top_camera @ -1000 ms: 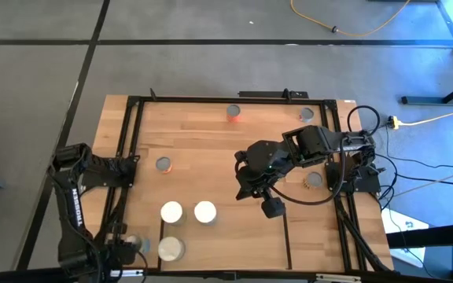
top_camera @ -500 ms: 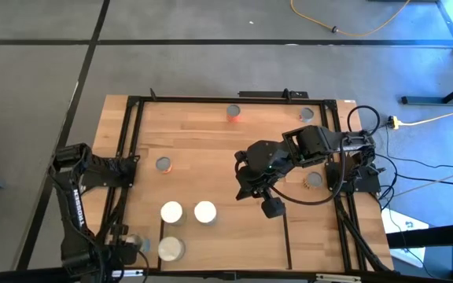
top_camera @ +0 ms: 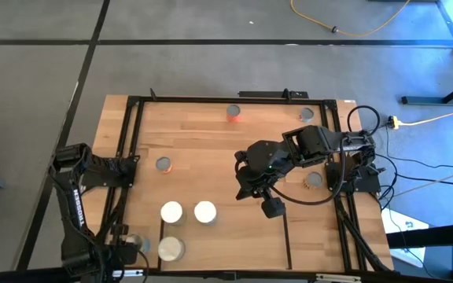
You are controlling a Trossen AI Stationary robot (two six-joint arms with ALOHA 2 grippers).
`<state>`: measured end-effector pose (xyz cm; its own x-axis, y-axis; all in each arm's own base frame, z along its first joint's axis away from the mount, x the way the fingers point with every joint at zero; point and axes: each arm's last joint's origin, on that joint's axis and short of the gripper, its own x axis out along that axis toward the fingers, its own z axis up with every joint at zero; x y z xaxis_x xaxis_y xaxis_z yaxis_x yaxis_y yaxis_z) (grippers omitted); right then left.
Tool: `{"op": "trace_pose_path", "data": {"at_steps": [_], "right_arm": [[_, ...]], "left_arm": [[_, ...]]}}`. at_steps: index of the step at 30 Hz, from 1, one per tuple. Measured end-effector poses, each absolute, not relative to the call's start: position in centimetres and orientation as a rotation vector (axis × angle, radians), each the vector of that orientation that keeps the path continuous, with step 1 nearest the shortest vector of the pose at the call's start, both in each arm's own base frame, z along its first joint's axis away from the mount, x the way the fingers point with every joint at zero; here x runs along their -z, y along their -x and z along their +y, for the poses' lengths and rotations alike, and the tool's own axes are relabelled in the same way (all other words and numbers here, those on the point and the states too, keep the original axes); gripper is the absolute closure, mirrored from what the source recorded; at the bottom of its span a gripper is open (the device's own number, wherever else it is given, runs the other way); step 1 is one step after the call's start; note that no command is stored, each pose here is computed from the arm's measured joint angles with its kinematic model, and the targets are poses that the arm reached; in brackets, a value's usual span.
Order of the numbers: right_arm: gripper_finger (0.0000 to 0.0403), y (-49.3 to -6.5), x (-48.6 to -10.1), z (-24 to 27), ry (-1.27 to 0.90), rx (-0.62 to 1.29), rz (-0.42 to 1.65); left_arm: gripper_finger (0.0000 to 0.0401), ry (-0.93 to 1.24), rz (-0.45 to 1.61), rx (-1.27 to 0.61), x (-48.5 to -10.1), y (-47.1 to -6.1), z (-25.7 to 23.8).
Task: Pick and place cans onto a shelf
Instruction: Put the canned tomatoes on the shelf
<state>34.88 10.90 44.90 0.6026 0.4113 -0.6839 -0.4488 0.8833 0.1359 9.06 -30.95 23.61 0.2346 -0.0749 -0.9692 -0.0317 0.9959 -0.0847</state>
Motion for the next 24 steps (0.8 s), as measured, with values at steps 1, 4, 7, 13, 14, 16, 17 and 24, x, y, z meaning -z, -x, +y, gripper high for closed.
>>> {"op": "trace_pose_path", "data": {"at_steps": [1, 4, 7, 13, 14, 16, 17, 24], "right_arm": [[0.0402, -34.87, -44.9, 10.91, 0.052, -0.498, 0.779], [0.0402, -34.88, -44.9, 10.9, 0.052, -0.498, 0.779], [0.0402, -34.87, -44.9, 10.9, 0.052, -0.498, 0.778], [0.0402, -34.87, -44.9, 10.9, 0.051, -0.499, 0.779], [0.0402, -34.87, -44.9, 10.9, 0.051, -0.499, 0.779], [0.0402, -34.88, -44.9, 10.9, 0.051, -0.499, 0.778], [0.0402, -34.88, -44.9, 10.91, 0.052, -0.499, 0.778], [0.0402, -34.88, -44.9, 10.91, 0.052, -0.499, 0.779]], "left_arm": [[0.0335, 0.093, 1.334, 0.029, -23.61, -9.06, -30.95], [0.0335, 0.093, 1.334, 0.029, -23.61, -9.06, -30.95], [0.0335, 0.094, 1.334, 0.03, -23.61, -9.06, -30.95], [0.0335, 0.092, 1.323, 0.027, -23.61, -9.09, -30.94], [0.0335, 0.092, 1.323, 0.027, -23.61, -9.09, -30.94], [0.0335, 0.095, 1.323, 0.024, -23.61, -9.17, -30.92], [0.0335, 0.096, 1.323, 0.022, -23.61, -9.21, -30.91], [0.0335, 0.097, 1.323, 0.021, -23.61, -9.29, -30.88]]}}
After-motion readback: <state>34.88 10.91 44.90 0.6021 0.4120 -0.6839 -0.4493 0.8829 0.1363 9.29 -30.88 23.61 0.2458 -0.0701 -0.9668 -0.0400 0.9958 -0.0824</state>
